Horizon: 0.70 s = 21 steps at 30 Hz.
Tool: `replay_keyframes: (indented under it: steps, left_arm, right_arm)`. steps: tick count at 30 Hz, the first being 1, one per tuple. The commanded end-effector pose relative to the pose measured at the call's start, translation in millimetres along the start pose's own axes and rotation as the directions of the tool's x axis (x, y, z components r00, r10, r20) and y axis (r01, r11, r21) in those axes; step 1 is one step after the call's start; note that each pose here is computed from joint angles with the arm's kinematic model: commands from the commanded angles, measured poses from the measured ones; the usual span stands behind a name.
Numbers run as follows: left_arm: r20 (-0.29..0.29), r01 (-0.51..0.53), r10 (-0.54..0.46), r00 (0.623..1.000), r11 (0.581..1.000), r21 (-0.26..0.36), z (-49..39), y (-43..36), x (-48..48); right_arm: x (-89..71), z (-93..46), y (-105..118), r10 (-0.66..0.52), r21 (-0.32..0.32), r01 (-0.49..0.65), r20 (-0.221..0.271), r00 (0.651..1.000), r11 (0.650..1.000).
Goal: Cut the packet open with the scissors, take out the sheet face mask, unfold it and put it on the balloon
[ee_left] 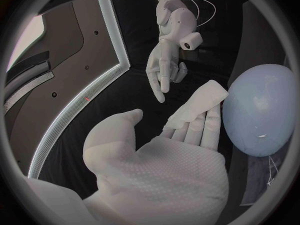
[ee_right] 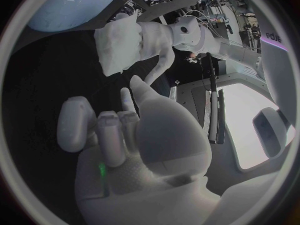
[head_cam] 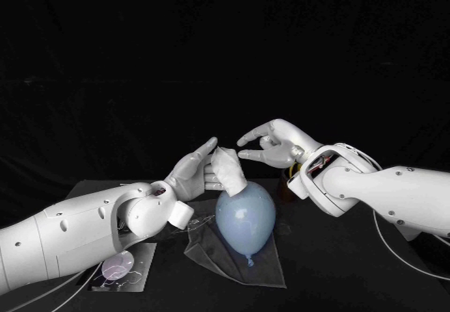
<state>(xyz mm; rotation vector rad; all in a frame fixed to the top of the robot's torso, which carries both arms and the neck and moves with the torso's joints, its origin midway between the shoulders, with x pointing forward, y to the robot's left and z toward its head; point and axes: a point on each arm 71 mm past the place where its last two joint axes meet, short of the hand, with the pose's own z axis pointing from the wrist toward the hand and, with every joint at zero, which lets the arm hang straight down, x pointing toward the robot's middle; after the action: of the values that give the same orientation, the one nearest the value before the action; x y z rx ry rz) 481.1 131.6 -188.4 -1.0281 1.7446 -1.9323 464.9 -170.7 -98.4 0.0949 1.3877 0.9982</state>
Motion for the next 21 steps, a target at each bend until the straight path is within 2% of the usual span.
replay_keyframes:
  steps: [1, 15, 21]
  left_arm:
    - [-0.028, 0.002, -0.001, 1.0, 1.0, 0.007, 1.0, -1.6, 3.8]
    - [-0.048, -0.057, 0.057, 0.997, 0.998, 0.0, 1.0, -1.3, 6.5]
    - [-0.048, -0.08, 0.08, 0.996, 0.997, -0.002, 1.1, -1.1, 6.7]
  right_arm:
    - [0.3, 4.2, 1, -0.039, 0.013, 0.038, 0.051, 0.998, 0.999]
    - [15.3, 25.5, 4, -0.064, 0.089, 0.056, 0.091, 0.994, 0.994]
    - [21.5, 30.8, 4, -0.07, 0.124, 0.062, 0.06, 0.996, 0.99]
